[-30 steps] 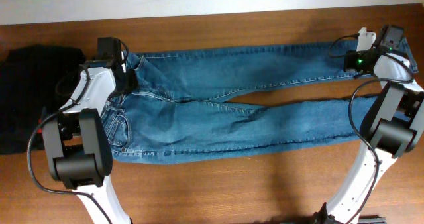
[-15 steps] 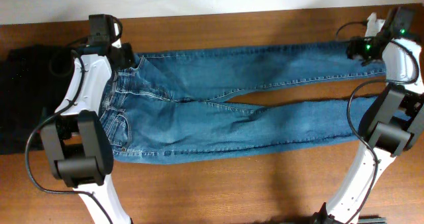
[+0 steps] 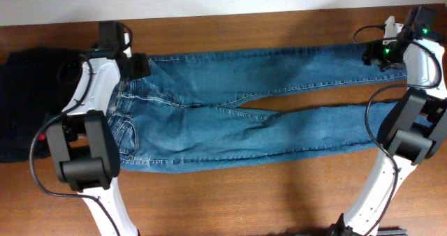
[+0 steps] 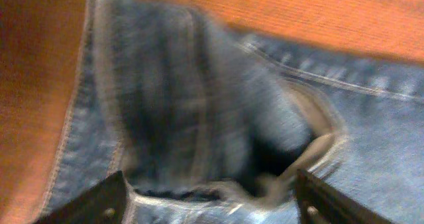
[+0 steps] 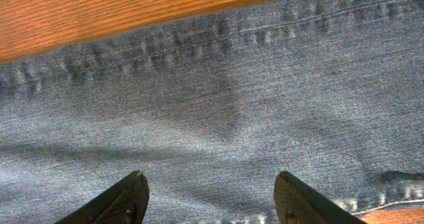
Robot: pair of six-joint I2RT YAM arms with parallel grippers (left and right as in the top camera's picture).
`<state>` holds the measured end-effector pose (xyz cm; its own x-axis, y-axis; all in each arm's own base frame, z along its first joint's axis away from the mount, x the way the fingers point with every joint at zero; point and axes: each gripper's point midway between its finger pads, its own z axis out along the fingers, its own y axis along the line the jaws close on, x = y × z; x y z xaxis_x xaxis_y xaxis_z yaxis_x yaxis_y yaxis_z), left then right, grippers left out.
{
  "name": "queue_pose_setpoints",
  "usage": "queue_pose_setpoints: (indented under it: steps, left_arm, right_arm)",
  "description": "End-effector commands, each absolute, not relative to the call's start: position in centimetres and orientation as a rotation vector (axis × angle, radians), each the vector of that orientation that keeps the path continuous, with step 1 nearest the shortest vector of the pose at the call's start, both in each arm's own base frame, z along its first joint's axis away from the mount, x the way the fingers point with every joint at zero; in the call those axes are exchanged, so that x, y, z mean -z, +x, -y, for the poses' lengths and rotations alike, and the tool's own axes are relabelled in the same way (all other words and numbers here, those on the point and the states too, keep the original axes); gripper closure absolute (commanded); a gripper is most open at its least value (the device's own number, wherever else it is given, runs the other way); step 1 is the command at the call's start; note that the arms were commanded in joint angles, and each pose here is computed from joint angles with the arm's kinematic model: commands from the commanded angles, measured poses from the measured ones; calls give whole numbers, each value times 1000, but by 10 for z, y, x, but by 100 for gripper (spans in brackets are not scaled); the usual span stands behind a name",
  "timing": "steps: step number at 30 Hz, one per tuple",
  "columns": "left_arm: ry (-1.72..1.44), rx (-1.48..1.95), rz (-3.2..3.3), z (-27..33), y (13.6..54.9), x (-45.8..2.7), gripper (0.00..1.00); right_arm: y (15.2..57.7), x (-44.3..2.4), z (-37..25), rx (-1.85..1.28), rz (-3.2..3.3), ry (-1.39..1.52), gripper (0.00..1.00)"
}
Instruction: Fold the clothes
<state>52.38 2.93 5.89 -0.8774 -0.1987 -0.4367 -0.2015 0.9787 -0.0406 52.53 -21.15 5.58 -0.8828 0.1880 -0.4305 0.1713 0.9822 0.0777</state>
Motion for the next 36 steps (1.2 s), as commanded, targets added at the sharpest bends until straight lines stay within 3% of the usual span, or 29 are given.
queue_pose_setpoints:
  steps: [1,6,16,20,21,23,25,36]
  left_arm:
    - [-395,31,-2685,-50,518,-54,13]
    - [-338,207,-2679,-51,519,-57,14]
    - [-221,243,-2730,-48,516,-33,21]
    - [-118,324,-2732,-36,517,-23,43]
    - [-120,322,-2738,-37,517,-20,52]
    - [-123,321,-2744,-38,516,-17,84]
    - [-124,320,-2740,-39,517,-17,99]
    - [-205,254,-2741,-72,516,-34,99]
  right_arm:
    - [528,-65,210,-40,-2660,256,34]
    - [527,-60,210,-45,-2670,259,30]
    - [524,-55,209,-50,-2682,262,28]
    - [524,-55,209,-51,-2682,262,24]
    - [524,-55,209,-51,-2682,262,23]
    - [525,-55,209,-51,-2682,262,23]
    - [524,-55,209,-50,-2682,262,22]
    - [524,-55,211,-38,-2684,265,22]
